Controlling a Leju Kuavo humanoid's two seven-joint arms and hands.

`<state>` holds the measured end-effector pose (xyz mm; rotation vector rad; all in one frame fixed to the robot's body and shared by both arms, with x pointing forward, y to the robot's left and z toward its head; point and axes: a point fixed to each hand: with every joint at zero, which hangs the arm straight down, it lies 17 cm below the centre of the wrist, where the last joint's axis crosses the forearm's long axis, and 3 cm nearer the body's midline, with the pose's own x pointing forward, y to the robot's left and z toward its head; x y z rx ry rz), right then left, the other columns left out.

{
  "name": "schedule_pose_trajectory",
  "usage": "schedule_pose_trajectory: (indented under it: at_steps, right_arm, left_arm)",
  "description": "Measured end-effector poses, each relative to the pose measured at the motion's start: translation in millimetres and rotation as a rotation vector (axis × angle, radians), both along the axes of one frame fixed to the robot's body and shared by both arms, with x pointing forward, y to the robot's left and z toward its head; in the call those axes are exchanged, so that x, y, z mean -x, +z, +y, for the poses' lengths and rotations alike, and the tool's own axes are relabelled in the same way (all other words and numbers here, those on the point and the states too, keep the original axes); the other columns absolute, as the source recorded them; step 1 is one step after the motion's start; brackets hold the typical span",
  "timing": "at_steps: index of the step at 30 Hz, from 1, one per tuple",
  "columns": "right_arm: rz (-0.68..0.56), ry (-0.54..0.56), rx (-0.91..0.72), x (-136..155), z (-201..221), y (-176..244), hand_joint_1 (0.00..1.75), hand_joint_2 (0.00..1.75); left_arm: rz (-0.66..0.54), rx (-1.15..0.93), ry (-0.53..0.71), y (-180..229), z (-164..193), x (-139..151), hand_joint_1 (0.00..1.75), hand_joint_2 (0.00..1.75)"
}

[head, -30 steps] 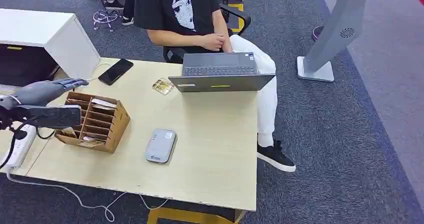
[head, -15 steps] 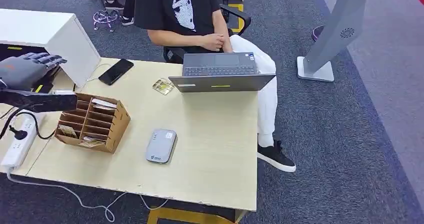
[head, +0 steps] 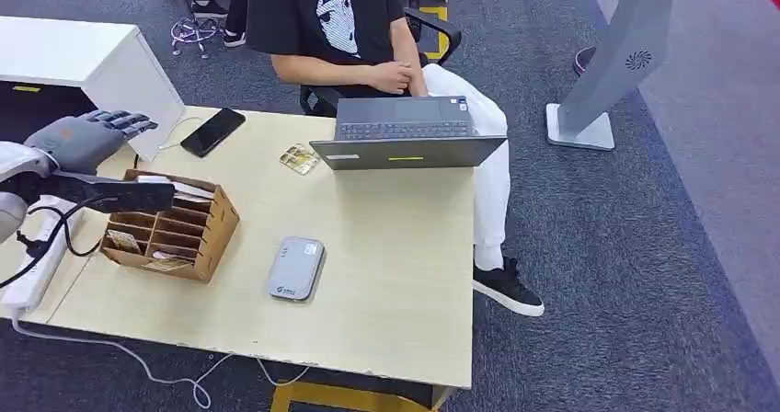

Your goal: Pass the card to the sensor for recognition and then transmit it.

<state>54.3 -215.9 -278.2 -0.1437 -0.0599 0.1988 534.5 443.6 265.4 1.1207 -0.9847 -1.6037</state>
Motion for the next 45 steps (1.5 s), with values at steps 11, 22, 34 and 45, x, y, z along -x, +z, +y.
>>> schedule_pose_trajectory:
  at_steps: [11,22,34,45]
  right_arm:
    - [0.0,0.0,0.0,0.1,-0.2,0.0,0.0,1.75]
    - [-0.002,0.001,0.003,0.0,-1.3,-0.1,0.0,1.75]
    - [-0.004,0.002,0.003,-0.4,-1.3,-0.1,0.0,1.75]
    - [-0.001,0.006,0.004,0.2,-1.0,-0.1,0.0,1.75]
  left_arm:
    - [0.006,0.01,-0.007,-3.6,-5.3,-2.9,0.0,1.75]
    - [0.023,0.001,-0.005,-8.6,-7.4,-10.1,0.0,1.75]
    - [0.057,-0.021,-0.006,-27.8,-14.1,-17.8,0.0,1.75]
    - [0.078,-0.016,-0.008,-36.9,-17.5,-21.2,0.0,1.75]
